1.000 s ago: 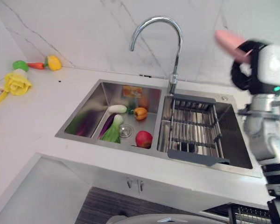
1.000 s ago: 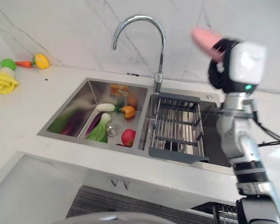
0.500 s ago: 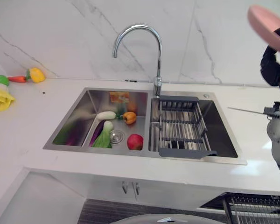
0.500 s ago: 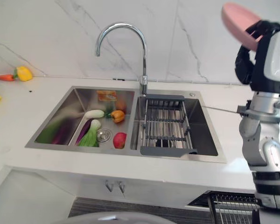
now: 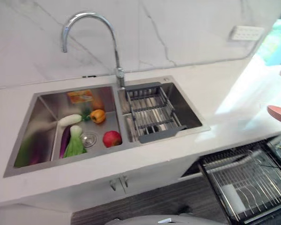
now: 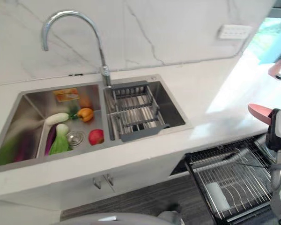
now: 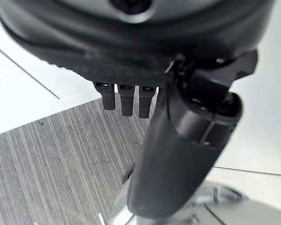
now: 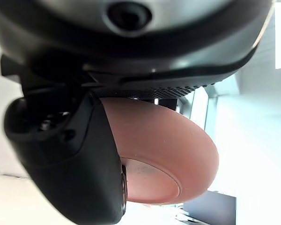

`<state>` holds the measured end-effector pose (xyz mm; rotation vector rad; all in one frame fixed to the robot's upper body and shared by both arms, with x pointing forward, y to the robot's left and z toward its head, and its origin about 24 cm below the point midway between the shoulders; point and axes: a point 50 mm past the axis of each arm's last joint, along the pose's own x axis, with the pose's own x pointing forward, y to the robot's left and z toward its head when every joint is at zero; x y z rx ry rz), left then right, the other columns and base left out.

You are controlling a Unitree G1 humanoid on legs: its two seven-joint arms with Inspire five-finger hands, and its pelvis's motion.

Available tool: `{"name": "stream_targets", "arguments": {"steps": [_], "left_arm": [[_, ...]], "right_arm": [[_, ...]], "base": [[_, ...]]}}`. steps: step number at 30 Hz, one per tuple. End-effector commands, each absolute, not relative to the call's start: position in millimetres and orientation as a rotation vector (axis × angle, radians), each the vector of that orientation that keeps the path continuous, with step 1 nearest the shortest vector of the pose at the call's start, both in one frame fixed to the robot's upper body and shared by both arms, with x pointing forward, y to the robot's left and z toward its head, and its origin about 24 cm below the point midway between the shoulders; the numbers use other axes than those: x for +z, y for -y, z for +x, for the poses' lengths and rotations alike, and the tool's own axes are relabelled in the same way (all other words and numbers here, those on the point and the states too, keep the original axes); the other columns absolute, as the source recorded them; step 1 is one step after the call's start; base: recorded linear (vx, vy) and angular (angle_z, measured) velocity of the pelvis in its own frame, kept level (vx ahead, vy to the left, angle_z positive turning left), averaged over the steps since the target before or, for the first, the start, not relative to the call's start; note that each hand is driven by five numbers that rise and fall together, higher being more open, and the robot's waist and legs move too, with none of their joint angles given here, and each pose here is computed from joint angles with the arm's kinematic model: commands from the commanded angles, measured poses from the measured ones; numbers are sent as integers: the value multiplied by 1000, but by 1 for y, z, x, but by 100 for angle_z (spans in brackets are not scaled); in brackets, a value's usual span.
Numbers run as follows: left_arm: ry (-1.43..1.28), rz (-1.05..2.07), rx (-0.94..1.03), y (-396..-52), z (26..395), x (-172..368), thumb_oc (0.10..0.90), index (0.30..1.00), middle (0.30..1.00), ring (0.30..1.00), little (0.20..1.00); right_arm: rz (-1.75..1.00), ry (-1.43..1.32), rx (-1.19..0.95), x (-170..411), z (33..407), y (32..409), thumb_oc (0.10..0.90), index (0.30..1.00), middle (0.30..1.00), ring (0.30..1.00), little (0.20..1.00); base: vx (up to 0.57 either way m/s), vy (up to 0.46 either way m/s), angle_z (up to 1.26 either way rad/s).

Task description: Place the dishes in the dishwasher.

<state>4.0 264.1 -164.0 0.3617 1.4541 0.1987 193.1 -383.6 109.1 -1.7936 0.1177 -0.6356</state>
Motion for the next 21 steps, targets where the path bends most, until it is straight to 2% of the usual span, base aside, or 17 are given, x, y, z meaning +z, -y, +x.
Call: {"name": "stream_targets", "arguments": {"steps": [1,6,7,13,20,21], "left_arm": [[-1415,318,213,-256,23,-166,800,900,900,900,900],[-1381,266,215,-245,30,-169,800,900,900,900,900],[-1347,243,233,-241,39,-168,800,900,900,900,900],[-1335,206,202,-223,42,-172,800,900,900,900,900],[-1354,196,153,-210,36,-175,800,900,900,900,900],[-1361,202,119,-204,34,-176,800,900,900,900,900]], "right_arm": [[-1882,257,-757,189,237,362,400,300,300,300,300],[-1836,313,-645,177,248,340,400,300,300,300,300],[-1827,370,-505,166,260,315,400,300,300,300,300],[-1858,358,-397,147,264,306,400,300,300,300,300],[-1865,312,-380,133,261,311,400,300,300,300,300],[-1853,288,-321,120,263,306,400,300,300,300,300]], "base": [[-102,-112,-88],[-80,-236,-60],[-36,-300,-66],[-15,-217,-22],[1,-76,3],[-7,-11,-6]]}}
